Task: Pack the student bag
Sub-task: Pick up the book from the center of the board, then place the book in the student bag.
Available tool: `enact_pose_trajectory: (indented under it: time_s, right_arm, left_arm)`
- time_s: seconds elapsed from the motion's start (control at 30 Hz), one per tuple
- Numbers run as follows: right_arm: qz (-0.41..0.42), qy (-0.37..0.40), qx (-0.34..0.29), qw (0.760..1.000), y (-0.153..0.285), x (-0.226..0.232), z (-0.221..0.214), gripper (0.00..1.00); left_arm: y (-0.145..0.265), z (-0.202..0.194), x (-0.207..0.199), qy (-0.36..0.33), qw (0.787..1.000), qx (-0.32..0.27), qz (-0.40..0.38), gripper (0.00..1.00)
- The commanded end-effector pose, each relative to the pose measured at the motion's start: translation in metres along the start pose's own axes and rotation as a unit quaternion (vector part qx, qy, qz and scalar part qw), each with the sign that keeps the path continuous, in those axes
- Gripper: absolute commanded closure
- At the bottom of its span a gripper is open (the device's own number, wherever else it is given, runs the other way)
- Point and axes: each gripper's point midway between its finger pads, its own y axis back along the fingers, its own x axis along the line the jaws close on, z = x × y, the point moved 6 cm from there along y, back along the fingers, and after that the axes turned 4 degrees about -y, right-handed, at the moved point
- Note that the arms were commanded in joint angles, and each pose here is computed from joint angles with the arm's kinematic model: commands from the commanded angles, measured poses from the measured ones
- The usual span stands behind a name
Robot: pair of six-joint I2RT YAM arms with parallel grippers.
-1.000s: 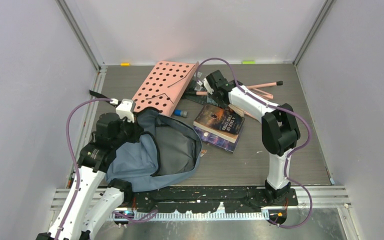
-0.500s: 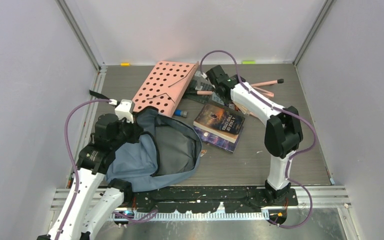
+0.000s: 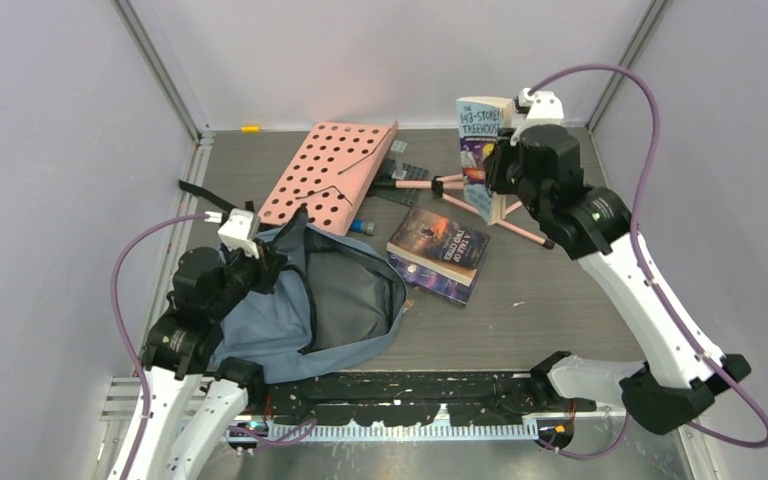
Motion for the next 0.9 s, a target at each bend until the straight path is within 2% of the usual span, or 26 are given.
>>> enact_pose_trajectory:
  time_s: [0.0, 0.1, 0.27, 0.43, 0.6, 0.87]
  right_arm:
    - [0.163, -0.144, 0.031, 0.976, 0.014, 0.047, -0.019, 0.99]
    - [0.224, -0.212, 0.025, 0.951, 0.031, 0.062, -0.020, 0.99]
    - [0.287, -0.266, 0.046, 0.919, 0.045, 0.102, -0.049, 0.99]
    - [0.289, -0.262, 0.050, 0.920, 0.051, 0.146, -0.083, 0.99]
    - [0.323, -0.261, 0.077, 0.907, 0.049, 0.196, -0.118, 0.99]
    - [0.298, -0.226, 0.093, 0.923, 0.040, 0.232, -0.155, 0.99]
  left_arm:
    - [0.007, 0.033, -0.005, -0.022, 0.994, -0.103, -0.017, 1.00]
    - [0.009, 0.034, -0.006, -0.026, 0.993, -0.112, -0.020, 1.00]
    - [0.011, 0.031, -0.006, -0.032, 0.992, -0.117, -0.023, 1.00]
    - [0.009, 0.030, -0.005, -0.032, 0.993, -0.110, -0.021, 1.00]
    - [0.008, 0.028, -0.005, -0.033, 0.994, -0.106, -0.021, 1.00]
    - [0.010, 0.028, -0.005, -0.034, 0.993, -0.112, -0.021, 1.00]
